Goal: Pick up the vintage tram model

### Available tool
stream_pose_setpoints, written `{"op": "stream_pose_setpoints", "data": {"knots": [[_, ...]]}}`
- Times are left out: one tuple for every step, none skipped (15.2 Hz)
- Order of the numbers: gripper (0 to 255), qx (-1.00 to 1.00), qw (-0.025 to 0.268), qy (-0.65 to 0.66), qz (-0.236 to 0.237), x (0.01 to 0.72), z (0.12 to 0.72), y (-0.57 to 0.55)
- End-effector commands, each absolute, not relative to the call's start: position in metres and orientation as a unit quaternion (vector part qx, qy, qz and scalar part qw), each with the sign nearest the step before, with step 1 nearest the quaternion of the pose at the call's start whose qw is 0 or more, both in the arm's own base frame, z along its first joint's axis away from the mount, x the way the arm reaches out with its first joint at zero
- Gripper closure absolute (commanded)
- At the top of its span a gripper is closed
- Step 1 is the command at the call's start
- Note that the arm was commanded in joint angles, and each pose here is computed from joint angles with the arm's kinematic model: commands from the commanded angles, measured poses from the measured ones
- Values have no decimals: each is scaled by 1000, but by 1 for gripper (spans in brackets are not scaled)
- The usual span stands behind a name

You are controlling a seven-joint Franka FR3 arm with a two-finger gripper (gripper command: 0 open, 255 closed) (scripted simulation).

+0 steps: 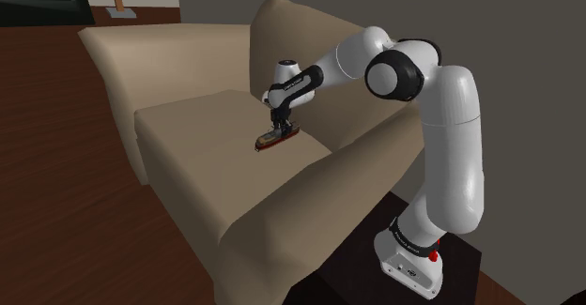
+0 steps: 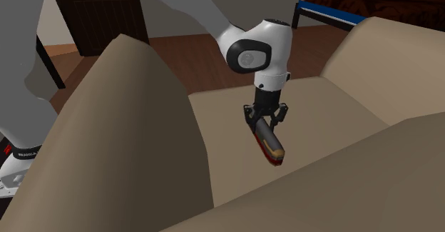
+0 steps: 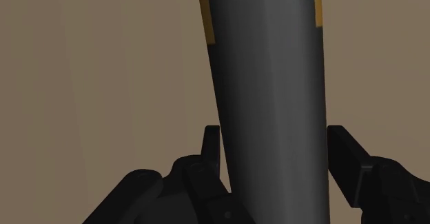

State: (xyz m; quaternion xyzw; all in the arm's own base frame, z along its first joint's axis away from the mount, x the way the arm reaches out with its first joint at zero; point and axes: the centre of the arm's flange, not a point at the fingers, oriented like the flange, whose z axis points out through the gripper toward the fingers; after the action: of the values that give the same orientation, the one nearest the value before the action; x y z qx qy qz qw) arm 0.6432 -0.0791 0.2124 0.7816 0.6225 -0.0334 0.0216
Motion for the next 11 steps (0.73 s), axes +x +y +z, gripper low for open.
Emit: {"op": "stream_pose_setpoints", "data": {"knots": [[255, 782, 22, 622, -33, 643, 223, -79], [255, 782, 22, 622, -33, 643, 228, -79], [255, 782, 22, 622, -33, 643, 233, -79], [255, 782, 22, 622, -33, 643, 239, -79], [255, 782, 22, 622, -33, 643, 244, -79], [255, 782, 22, 622, -33, 643, 249, -79], [255, 782, 22, 622, -33, 643, 254, -79], [255, 782, 22, 622, -33, 643, 260, -79], [255, 782, 22, 622, -33, 643, 265, -79], [255, 782, 22, 622, -33, 643, 270, -79], [255, 782, 22, 622, -33, 643, 276, -79]]}}
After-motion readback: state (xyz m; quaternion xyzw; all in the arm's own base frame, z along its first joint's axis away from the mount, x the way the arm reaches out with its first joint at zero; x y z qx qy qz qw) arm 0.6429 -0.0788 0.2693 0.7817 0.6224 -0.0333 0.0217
